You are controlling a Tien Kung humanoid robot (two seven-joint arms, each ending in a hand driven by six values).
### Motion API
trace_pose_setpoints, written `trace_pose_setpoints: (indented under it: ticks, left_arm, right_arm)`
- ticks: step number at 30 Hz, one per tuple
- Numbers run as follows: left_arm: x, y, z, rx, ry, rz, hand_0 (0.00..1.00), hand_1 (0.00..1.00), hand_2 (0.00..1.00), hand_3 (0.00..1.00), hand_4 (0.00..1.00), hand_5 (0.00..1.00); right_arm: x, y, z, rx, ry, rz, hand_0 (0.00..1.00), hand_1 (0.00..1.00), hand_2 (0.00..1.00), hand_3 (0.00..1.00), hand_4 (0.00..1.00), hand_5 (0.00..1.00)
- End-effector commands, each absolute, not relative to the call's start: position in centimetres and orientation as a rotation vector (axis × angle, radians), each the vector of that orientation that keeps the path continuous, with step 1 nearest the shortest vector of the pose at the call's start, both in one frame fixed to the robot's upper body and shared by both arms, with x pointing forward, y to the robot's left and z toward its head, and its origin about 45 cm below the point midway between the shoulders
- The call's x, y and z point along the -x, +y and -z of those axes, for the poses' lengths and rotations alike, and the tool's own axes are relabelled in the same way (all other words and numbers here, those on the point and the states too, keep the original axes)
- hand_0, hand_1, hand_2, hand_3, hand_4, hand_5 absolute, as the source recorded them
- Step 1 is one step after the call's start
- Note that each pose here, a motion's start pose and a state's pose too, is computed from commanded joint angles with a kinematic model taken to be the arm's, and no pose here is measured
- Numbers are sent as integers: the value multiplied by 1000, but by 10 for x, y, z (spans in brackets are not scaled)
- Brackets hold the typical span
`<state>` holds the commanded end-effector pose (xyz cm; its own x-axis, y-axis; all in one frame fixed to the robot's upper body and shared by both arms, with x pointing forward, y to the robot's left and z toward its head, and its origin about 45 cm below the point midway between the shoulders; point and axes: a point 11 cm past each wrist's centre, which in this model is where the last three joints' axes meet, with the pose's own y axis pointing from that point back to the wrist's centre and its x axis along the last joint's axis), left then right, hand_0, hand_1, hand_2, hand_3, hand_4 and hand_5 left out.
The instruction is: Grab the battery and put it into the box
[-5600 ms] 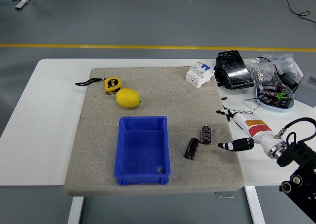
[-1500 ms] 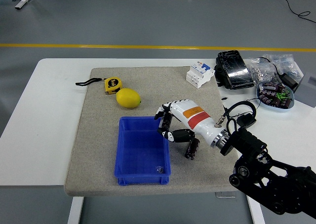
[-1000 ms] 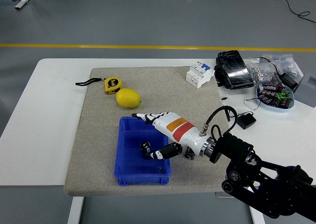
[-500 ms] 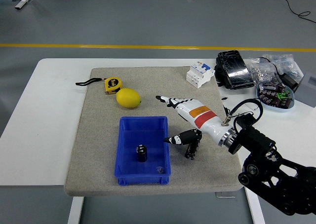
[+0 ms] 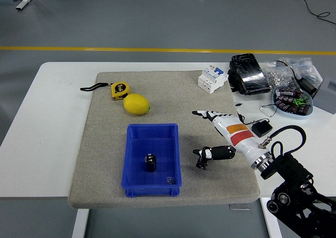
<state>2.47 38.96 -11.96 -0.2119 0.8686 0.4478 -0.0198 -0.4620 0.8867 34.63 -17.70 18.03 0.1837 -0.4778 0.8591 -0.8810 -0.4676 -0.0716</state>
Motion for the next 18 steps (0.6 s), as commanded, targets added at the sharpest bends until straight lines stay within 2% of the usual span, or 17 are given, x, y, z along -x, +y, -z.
trace_pose_setpoints:
  ticks: [18]
  left_arm:
    - [-21, 389, 120, -1410, 1044, -1736, 610, 617, 697, 590, 644, 612]
  right_arm:
    - [-326, -190, -133, -1979, -1255, -1105, 692, 708, 802, 855, 994, 240]
